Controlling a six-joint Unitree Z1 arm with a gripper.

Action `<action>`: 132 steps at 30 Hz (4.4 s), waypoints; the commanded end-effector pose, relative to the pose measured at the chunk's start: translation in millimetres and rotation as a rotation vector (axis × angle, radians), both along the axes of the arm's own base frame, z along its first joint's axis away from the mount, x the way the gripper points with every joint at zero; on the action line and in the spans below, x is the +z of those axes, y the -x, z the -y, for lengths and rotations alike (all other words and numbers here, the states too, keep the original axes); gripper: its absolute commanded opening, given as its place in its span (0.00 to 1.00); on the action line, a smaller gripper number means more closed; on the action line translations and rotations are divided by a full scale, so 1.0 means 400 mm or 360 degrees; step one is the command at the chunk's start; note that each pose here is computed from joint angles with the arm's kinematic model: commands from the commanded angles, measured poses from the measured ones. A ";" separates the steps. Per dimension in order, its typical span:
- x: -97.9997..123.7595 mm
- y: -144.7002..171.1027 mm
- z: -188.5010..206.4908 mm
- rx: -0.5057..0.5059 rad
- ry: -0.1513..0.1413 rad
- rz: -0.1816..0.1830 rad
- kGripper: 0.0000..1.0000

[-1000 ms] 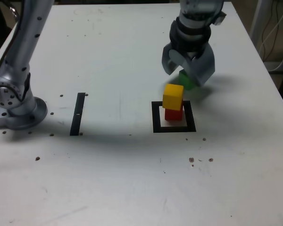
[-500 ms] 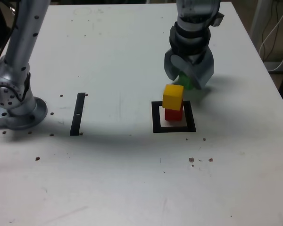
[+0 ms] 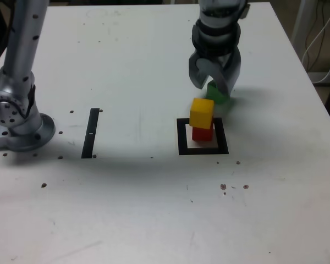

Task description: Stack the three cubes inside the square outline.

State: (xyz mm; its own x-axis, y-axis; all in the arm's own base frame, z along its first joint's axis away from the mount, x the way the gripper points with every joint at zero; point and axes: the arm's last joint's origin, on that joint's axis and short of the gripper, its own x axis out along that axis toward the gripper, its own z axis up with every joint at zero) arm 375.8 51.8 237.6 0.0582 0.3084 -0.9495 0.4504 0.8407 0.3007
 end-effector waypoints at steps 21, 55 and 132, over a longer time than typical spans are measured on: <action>0.223 0.067 0.044 -0.0123 0.0054 0.0140 0.88; 0.011 -0.071 -0.011 -0.0488 0.0075 -0.0355 0.97; 0.299 0.036 0.109 0.0072 0.0209 -0.0129 0.04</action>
